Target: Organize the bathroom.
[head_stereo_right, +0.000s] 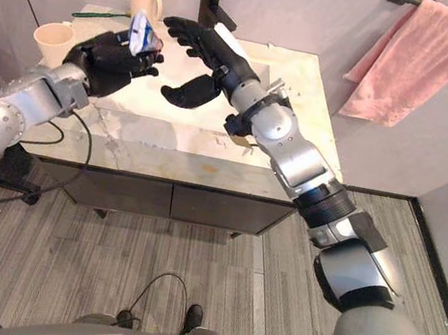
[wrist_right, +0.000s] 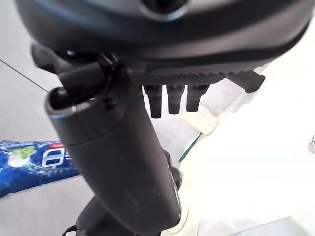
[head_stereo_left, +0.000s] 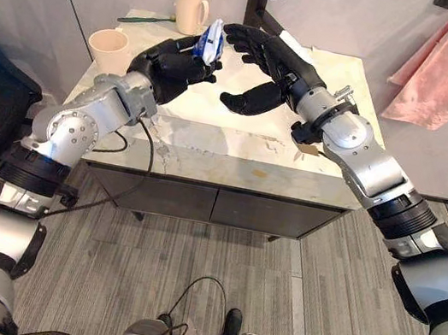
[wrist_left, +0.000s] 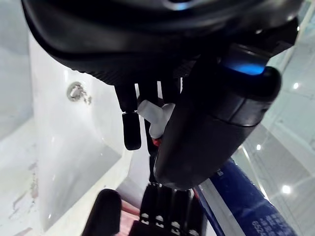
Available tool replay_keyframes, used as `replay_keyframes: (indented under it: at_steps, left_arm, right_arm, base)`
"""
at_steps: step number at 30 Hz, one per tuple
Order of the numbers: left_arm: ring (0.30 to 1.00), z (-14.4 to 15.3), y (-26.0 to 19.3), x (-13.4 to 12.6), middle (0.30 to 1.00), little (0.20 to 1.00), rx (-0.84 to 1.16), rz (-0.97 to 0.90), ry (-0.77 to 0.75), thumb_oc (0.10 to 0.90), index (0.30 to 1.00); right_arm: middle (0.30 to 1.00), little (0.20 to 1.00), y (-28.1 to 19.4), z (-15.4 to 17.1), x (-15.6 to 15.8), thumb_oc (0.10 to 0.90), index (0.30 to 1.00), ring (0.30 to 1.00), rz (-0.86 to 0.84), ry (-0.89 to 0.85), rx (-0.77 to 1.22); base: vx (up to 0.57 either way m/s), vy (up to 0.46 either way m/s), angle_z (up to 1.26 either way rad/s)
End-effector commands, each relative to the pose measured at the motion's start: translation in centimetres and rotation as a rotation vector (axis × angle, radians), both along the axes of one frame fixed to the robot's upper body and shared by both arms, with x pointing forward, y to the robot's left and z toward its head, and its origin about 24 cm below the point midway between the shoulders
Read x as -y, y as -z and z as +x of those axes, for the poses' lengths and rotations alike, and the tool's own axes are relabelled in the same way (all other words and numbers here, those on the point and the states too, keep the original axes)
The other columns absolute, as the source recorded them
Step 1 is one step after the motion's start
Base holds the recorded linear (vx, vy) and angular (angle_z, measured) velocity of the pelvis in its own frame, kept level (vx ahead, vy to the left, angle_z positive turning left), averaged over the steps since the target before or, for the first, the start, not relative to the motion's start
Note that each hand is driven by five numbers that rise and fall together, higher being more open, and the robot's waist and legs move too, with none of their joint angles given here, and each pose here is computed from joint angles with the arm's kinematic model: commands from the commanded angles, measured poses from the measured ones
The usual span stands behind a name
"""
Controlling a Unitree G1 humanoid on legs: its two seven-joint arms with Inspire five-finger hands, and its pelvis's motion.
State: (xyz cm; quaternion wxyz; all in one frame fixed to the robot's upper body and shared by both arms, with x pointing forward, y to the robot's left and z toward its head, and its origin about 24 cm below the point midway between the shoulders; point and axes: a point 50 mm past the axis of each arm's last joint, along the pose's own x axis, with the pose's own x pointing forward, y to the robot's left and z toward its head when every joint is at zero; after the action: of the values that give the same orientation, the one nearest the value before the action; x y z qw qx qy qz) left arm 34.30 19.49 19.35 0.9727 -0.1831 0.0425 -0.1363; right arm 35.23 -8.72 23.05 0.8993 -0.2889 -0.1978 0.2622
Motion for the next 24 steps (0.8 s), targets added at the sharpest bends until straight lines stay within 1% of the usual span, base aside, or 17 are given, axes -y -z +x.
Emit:
replay_keyframes:
  at_steps: [1,5,6,8,13,14,16,17,18,22,24]
  left_arm:
    - [0.300,-1.0,-4.2,0.8,0.300,0.300,0.160,-0.149,0.055,0.400,0.300]
    - [0.300,-1.6,-2.8,1.1,0.300,0.300,0.098,-0.259,0.077,0.400,0.300]
    - [0.300,-2.2,-2.3,1.5,0.300,0.300,0.088,-0.306,0.089,0.400,0.300]
    - [0.300,-2.5,-2.1,1.7,0.300,0.300,0.090,-0.305,0.097,0.400,0.300]
    - [0.300,-3.1,-1.8,2.0,0.300,0.300,0.110,-0.288,0.100,0.400,0.300]
    - [0.300,-3.3,-1.8,2.0,0.300,0.300,0.111,-0.288,0.096,0.400,0.300]
    - [0.300,-3.5,-1.4,1.5,0.300,0.300,0.125,-0.269,0.074,0.400,0.300]
    - [0.300,-3.6,-1.4,1.3,0.300,0.300,0.130,-0.260,0.071,0.400,0.300]
    - [0.300,-3.6,-1.4,1.0,0.300,0.300,0.133,-0.257,0.065,0.400,0.300]
    - [0.300,-3.7,-1.6,0.4,0.300,0.300,0.138,-0.244,0.045,0.400,0.300]
    - [0.300,-3.6,-1.6,0.3,0.300,0.300,0.136,-0.238,0.041,0.400,0.300]
  right_arm:
    - [0.900,0.900,-8.2,-2.1,-1.7,0.800,0.900,0.900,0.059,-0.020,0.398]
    - [0.900,0.900,-9.0,-2.9,-1.4,0.800,0.900,0.900,0.056,0.012,0.515]
    - [0.900,0.900,-9.2,-3.5,-1.3,0.800,0.900,0.900,0.039,0.023,0.578]
    - [0.900,0.900,-9.2,-3.8,-1.2,0.800,0.900,0.900,0.036,0.022,0.606]
    - [0.900,0.900,-8.6,-4.0,-1.2,0.800,0.900,0.900,0.053,-0.012,0.540]
    - [0.900,0.900,-7.9,-3.7,-1.3,0.800,0.900,0.900,0.074,-0.061,0.420]
    - [0.900,0.900,-4.8,-3.2,-1.9,0.800,0.900,0.900,0.105,-0.121,0.088]
    - [0.900,0.900,-4.0,-3.1,-2.0,0.800,0.900,0.900,0.104,-0.127,0.028]
    - [0.900,0.900,-2.7,-2.9,-2.0,0.800,0.900,0.900,0.103,-0.139,-0.082]
    - [0.900,0.900,0.6,-2.8,-2.3,0.800,0.900,0.900,0.073,-0.179,-0.290]
    - [0.900,0.900,1.3,-2.8,-2.5,0.800,0.900,0.900,0.066,-0.182,-0.325]
  base:
    - [0.00,0.000,0.00]
    - [0.01,-0.006,0.00]
    - [0.04,-0.025,0.00]
    - [0.02,-0.012,0.00]
    - [0.01,-0.004,0.00]
    - [0.03,-0.025,-0.01]
    - [0.03,-0.043,0.00]
    - [0.01,-0.042,0.00]
    - [0.02,-0.034,0.01]
    - [0.02,-0.035,0.02]
    - [0.02,-0.035,0.02]
